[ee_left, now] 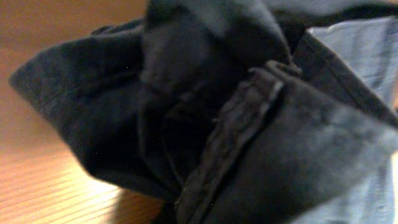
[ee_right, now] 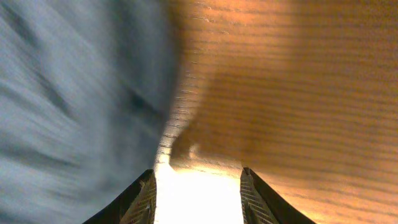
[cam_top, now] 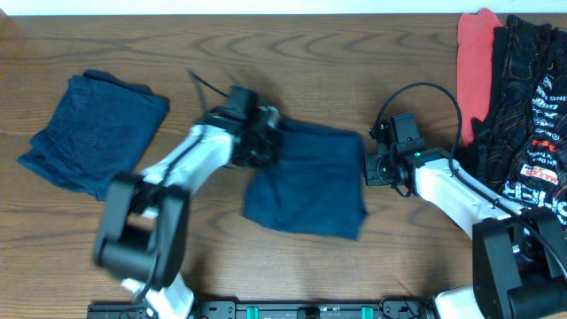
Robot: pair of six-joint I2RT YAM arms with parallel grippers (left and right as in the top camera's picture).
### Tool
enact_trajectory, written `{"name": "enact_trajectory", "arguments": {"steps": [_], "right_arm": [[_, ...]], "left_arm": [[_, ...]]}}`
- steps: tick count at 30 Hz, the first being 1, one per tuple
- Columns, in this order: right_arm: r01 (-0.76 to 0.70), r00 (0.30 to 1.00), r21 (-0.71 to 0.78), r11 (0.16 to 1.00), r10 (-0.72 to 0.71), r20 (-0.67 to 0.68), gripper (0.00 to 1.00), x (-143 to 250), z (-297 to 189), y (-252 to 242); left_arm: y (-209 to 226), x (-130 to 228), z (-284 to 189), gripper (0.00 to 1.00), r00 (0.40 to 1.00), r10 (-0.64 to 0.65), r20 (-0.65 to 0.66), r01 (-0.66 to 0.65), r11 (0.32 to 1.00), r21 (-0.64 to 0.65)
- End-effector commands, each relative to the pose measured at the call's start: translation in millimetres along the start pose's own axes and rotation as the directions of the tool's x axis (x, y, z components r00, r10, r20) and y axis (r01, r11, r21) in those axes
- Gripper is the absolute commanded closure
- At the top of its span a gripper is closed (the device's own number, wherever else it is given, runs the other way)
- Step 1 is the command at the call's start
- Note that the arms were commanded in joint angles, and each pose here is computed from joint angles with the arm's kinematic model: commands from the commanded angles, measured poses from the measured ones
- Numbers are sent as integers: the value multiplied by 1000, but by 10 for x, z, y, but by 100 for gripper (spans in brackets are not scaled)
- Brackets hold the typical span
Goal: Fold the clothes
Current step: 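Carry the folded shorts left with the left gripper onto the folded garment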
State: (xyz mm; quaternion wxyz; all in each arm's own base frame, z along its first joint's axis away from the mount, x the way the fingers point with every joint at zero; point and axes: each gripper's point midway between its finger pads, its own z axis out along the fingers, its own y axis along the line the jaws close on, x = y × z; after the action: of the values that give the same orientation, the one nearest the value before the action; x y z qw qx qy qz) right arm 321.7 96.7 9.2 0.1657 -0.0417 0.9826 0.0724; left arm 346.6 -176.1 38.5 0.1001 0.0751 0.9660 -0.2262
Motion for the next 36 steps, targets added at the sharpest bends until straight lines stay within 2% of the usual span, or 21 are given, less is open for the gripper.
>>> {"name": "enact_trajectory", "arguments": {"steps": [1, 4, 8, 11, 14, 17, 22, 26, 28, 30, 31, 32, 33, 34, 36], "right_arm": [[-34, 997, 27, 999, 32, 69, 55, -139, -200, -170], [-57, 992, 29, 998, 53, 117, 54, -223, -355, -240], [-60, 987, 32, 998, 54, 149, 53, -270, -488, -294], [-58, 989, 36, 998, 53, 136, 53, -230, -502, -303], [-59, 992, 39, 997, 55, 113, 53, -175, -495, -309], [-60, 993, 41, 997, 56, 101, 53, -144, -491, -312], [-62, 995, 44, 997, 59, 77, 53, -84, -486, -317], [-63, 997, 48, 997, 61, 58, 53, -36, -484, -322], [-64, 997, 49, 997, 61, 51, 53, -19, -483, -324], [-64, 997, 49, 997, 62, 48, 53, -12, -483, -324], [-64, 997, 49, 997, 62, 48, 53, -12, -483, -324], [-64, 997, 49, 997, 61, 48, 53, -13, -483, -324], [-64, 997, 49, 997, 61, 49, 53, -14, -483, -324], [-64, 997, 49, 997, 62, 48, 53, -13, -483, -324], [-64, 997, 49, 997, 62, 49, 51, -14, -483, -324]], "left_arm": [[410, -466, -857, 94, 962, 5, 273, 57, 974, -219], [628, -657, -1468, 94, 895, -7, 446, 143, 952, -271], [1054, -782, -2290, 94, 757, -22, 653, 306, 894, -326], [1486, -719, -2729, 94, 664, -63, 745, 452, 828, -333], [1933, -610, -2952, 94, 591, -130, 797, 574, 761, -302], [2390, -475, -3014, 94, 532, -204, 822, 677, 686, -268], [3000, -186, -2785, 93, 496, -344, 797, 785, 570, -242], [3319, 9, -2579, 93, 465, -433, 772, 838, 498, -225], [3439, 97, -2492, 89, 461, -461, 758, 851, 473, -230], [3528, 168, -2425, 88, 455, -484, 747, 861, 452, -231], [3559, 194, -2403, 83, 447, -495, 745, 868, 442, -227], [3582, 214, -2382, 55, 440, -504, 743, 873, 434, -223], [3597, 229, -2375, 14, 428, -512, 744, 880, 424, -215], [3603, 237, -2378, 2, 417, -518, 746, 885, 417, -206], [3599, 236, -2404, 2, 391, -527, 755, 896, 405, -181]]}}
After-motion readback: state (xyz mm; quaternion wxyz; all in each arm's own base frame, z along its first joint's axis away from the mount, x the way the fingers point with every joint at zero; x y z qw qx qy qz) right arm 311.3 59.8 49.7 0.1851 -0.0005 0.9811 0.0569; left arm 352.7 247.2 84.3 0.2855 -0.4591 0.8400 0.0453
